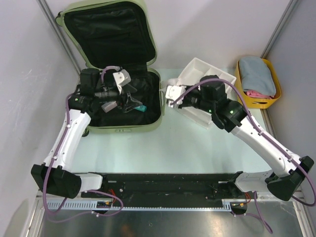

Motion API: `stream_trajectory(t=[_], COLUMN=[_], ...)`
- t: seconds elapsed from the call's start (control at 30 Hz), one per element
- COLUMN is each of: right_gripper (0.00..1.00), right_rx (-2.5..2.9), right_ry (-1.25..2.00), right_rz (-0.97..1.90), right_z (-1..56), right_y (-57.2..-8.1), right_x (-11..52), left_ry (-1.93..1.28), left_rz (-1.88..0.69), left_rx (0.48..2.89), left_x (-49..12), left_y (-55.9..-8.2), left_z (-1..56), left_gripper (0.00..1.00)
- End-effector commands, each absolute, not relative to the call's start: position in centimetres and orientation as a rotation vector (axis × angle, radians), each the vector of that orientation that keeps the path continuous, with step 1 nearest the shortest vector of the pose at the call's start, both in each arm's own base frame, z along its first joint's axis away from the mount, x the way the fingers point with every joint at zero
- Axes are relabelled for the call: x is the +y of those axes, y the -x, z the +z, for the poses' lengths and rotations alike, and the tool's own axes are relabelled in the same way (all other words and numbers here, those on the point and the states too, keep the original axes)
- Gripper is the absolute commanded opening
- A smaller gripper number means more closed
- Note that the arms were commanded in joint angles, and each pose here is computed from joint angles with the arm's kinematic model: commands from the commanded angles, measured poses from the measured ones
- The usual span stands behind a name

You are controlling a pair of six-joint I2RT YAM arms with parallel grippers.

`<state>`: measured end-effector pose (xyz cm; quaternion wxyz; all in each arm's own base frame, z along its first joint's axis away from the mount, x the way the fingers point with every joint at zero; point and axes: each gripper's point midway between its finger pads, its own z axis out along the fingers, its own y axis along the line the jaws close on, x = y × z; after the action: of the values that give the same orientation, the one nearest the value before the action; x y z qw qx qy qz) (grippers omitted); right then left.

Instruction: Open, take out, and arrange the luggage

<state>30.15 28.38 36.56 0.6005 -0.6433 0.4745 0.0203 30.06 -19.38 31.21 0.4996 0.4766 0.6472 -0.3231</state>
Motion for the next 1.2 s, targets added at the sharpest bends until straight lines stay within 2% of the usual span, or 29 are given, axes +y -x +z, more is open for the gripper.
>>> stream_trajectory(t=[0.0,0.27,0.63,0.93,1.17], right_gripper=[0.00,0.00,0.00,0.00,0.00], right_rx=[1.301,1.510,1.538,1.527,1.593], right_ry=[1.032,0.721,0.725,0.772,0.842], right_rz=[-0.135,-0.305,-0.309,-0.245,-0.256], right_z=[42.2,41.4,37.9,36.0,31.6], right_y=[-34.5,-40.6,-46.9,-48.1,-48.0], right_x=[23.6,18.7,17.3,19.4,19.1], left_ry=[-1.086,-1.094,-1.097,-1.090,-1.089], left_rz=[-0.829,-0.854,-0.850,-0.835,-0.833], left_rx=[1.546,1.551,1.572,1.588,1.589], left_x=[-19.4,-19.6,-19.4,-19.2,-19.2], left_y=[-29.7,-29.7,-29.7,-29.7,-29.7], left_z=[34.5,33.9,32.7,32.2,32.1], left_gripper=[0.75,0.76,0.77,0.78,0.78])
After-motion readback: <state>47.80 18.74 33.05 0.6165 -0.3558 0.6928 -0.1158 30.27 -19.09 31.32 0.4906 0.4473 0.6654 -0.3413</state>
